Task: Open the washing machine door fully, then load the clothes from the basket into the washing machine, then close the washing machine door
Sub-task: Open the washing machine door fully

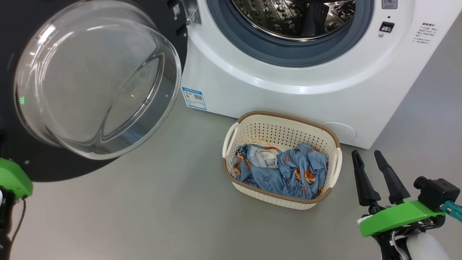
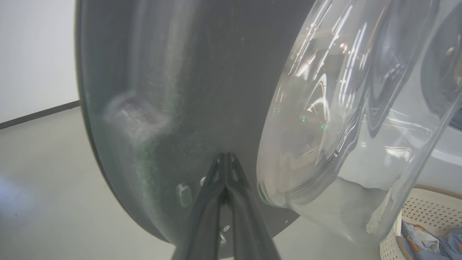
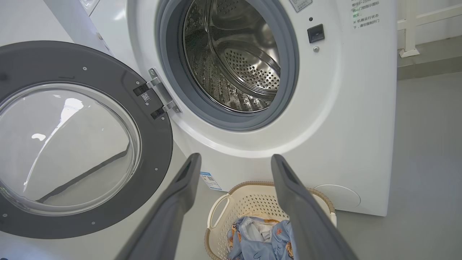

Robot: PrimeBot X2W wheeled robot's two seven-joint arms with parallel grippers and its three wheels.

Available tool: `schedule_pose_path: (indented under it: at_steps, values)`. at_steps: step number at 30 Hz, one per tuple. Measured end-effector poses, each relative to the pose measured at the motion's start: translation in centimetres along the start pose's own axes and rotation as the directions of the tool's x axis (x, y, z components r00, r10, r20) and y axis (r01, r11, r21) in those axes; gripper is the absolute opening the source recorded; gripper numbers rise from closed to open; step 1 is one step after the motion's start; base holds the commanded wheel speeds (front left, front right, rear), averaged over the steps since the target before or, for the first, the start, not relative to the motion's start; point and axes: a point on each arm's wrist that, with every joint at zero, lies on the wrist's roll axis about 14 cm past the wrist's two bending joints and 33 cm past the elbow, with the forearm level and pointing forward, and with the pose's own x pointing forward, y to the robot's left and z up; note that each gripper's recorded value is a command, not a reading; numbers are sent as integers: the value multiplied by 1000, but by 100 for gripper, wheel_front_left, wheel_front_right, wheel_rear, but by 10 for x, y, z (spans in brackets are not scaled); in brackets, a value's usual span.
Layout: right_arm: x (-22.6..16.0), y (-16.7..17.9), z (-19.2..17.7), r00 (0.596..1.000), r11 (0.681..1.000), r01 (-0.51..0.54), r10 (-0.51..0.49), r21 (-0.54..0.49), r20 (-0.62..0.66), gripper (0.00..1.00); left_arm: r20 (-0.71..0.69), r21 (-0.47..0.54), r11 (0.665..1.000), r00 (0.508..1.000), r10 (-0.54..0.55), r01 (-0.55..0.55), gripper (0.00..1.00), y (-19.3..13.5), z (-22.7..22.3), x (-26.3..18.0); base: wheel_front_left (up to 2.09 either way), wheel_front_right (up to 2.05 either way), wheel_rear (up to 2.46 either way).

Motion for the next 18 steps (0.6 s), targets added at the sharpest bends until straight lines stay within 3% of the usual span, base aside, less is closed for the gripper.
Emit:
schedule_pose_path:
  at_steps: [18]
  values:
    - [0,3,4,1000,1000,-5,5,-4,8,100,26,-20,1000,1000,-12,12,0,-1,1,0,0,0,0]
